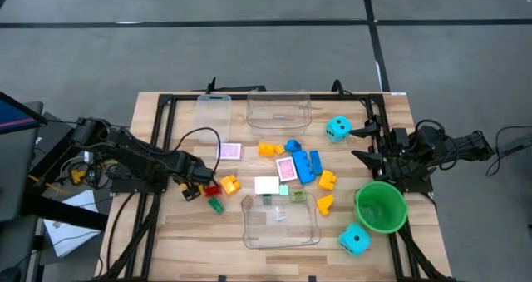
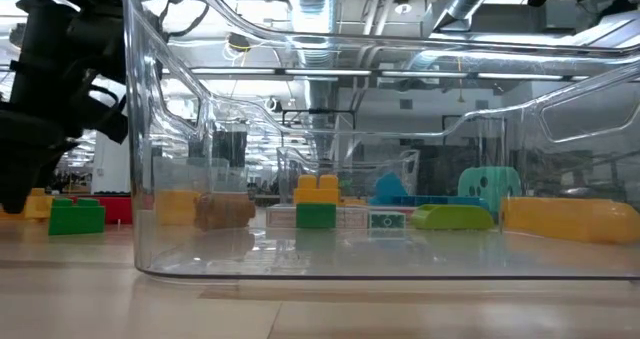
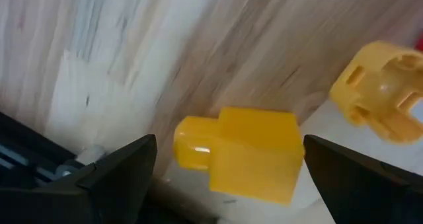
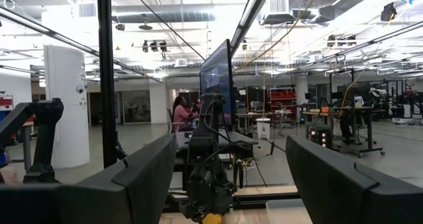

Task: Pick & Place Toys
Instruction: Put the yellow game piece into the bottom transparent bin

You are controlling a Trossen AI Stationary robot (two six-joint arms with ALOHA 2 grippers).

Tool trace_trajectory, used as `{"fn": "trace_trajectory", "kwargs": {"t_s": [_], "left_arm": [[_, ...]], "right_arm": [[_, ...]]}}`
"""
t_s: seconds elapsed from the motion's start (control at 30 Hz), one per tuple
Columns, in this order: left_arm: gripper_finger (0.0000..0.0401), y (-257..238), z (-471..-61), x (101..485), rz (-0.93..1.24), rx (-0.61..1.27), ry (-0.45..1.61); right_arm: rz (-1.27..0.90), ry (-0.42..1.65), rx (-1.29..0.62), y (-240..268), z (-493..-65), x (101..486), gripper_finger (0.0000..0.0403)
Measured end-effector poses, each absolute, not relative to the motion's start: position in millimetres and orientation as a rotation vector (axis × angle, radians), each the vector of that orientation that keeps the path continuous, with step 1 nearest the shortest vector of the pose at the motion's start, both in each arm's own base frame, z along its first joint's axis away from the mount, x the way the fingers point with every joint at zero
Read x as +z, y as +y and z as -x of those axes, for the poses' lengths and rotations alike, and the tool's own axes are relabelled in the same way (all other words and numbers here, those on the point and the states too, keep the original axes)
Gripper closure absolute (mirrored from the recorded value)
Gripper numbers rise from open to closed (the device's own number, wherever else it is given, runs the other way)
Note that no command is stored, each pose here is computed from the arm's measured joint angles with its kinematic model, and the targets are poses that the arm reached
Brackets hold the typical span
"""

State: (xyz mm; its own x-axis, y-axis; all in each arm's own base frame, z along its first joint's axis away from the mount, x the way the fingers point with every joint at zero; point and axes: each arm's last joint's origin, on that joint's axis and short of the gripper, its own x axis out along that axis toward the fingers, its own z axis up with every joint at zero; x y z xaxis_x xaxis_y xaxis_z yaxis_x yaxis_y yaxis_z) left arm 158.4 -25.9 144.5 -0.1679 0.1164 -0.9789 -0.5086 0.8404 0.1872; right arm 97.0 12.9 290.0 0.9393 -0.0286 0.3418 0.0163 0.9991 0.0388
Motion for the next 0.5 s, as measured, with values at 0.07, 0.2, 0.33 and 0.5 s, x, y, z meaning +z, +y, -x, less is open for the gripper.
{"fn": "trace_trajectory", "kwargs": {"t_s": [0.07,0.2,0.33,0.5], "left_arm": [[0.0028,-26.4,-158.2,144.4,0.329,0.556,1.665],[0.0036,-26.7,-158.3,144.4,0.338,0.551,1.668],[0.0058,-26.8,-158.8,144.3,0.34,0.548,1.663],[0.0101,-27.2,-160.6,144.0,0.347,0.541,1.646]], "right_arm": [[-0.037,-0.349,-0.022,12.9,-97.1,290.0,0.0125],[-0.038,-0.35,-0.023,12.9,-97.0,290.1,0.0125],[-0.037,-0.349,-0.022,12.9,-97.0,290.0,0.0125],[-0.037,-0.349,-0.022,12.9,-97.1,290.0,0.0125]]}}
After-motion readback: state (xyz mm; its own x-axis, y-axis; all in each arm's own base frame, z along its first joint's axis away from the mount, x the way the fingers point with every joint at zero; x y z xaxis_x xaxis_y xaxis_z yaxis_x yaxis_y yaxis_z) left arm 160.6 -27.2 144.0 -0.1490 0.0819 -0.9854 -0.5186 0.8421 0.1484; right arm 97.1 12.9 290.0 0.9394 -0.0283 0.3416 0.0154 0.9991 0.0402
